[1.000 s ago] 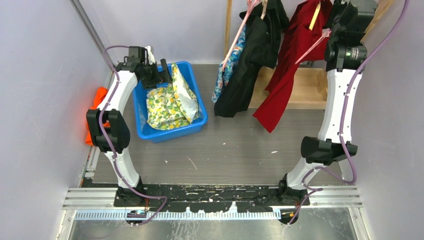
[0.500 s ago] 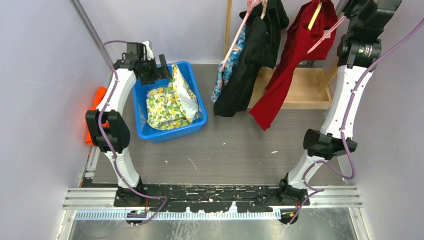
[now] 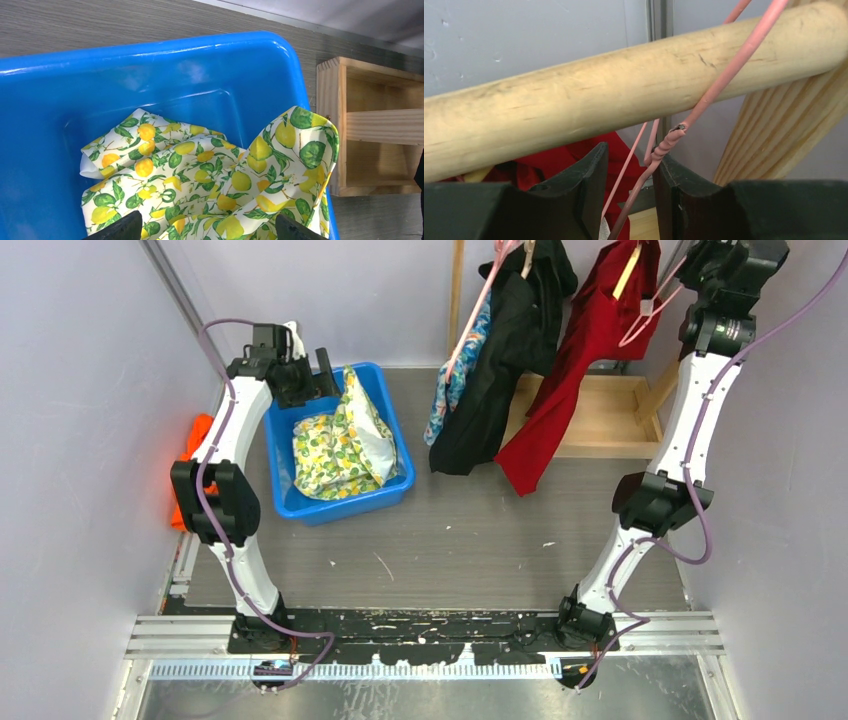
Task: Remove the skirt from the hanger
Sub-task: Place the hanger at the clothesline.
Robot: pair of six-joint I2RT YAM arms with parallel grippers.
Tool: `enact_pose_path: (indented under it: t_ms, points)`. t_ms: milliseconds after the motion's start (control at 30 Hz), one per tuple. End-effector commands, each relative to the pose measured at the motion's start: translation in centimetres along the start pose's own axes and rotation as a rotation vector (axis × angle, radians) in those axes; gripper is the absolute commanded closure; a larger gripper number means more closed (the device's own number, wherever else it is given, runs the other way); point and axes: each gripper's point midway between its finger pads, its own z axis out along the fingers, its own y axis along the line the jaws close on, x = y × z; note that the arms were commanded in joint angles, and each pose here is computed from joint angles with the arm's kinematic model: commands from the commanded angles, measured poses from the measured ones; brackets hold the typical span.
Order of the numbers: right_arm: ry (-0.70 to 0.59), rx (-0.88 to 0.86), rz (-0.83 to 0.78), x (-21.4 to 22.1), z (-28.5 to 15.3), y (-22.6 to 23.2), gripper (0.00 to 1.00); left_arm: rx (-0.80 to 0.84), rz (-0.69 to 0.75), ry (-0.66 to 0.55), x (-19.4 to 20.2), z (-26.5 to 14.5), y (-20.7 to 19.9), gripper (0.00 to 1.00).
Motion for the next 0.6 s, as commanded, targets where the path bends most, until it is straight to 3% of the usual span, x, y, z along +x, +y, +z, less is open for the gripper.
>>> enact_pose_path:
  t_ms: [0,367,567]
  points:
    - [-0.084,-0.069,0.038,-3.5,-1.3,1.0,0.99,0.007,0.017,-0.079,-2.2,-1.5,-0.5,0.01]
    - [0.147,-0.103,0.065,4.7,-2.0,0.9,0.99,0.012,0.022,-0.064,-1.4,-1.8,-0.5,0.01]
    - [0.178,-0.100,0.069,5.7,-2.9,0.9,0.99,0.019,0.020,-0.051,-0.8,-1.8,-0.5,0.01]
